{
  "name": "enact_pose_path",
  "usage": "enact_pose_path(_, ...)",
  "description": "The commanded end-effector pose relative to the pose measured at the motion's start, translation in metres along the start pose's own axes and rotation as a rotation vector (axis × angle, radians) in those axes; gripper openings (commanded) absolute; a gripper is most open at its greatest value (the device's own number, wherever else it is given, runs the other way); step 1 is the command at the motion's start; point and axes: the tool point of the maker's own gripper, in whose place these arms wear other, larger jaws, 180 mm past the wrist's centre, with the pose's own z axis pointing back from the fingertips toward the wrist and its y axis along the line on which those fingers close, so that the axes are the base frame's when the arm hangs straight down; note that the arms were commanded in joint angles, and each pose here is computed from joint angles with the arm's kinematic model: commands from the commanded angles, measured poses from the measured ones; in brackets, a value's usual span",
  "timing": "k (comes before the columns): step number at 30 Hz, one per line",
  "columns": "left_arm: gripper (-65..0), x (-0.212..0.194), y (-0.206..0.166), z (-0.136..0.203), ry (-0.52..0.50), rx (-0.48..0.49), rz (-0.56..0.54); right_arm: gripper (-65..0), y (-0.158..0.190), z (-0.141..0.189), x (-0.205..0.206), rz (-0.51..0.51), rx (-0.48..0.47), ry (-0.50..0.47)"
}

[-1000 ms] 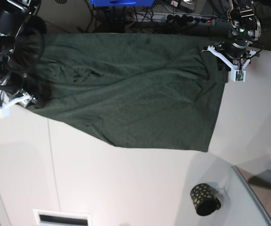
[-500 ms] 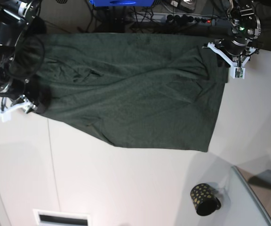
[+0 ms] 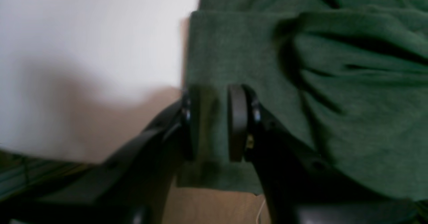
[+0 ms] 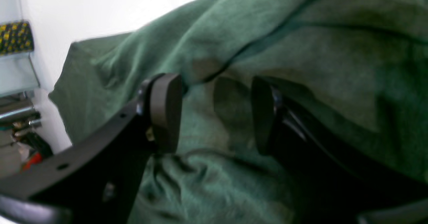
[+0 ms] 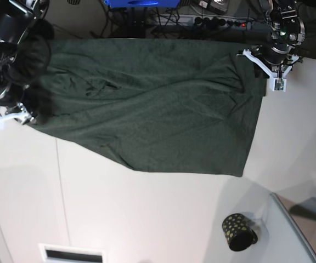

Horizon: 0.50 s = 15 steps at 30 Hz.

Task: Layout the t-shirt on the table in an organized manner, then fold the t-shirt properly
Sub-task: 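Hold the shirt edge with both grippers and pull it straight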

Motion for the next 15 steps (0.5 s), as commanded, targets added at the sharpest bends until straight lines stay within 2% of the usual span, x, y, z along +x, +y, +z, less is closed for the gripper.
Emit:
enact_pose_path(1,-50.7,0.010,0.007,0.003,-0.033,0.015,-0.010,-34.4,0.011,0.000,0.021,0.005,0.033,-0.049)
enact_pose_path(11,-50.7,0.009,0.007,0.002,-0.030,0.016,-0.011,-35.3,0.019,-0.013,0.029,-0.023,0.055,-0.041)
enact_pose_path(13,-50.7,0.009,0.007,0.002,-0.030,0.016,-0.011,-41.7,0.024,-0.013,0.033,-0.019,0.064,-0.045)
enact_pose_path(15,-50.7,0.009,0.007,0.002,-0.032,0.016,-0.011,-51.5,0.026,-0.014,0.035,-0.019,0.070,-0.048)
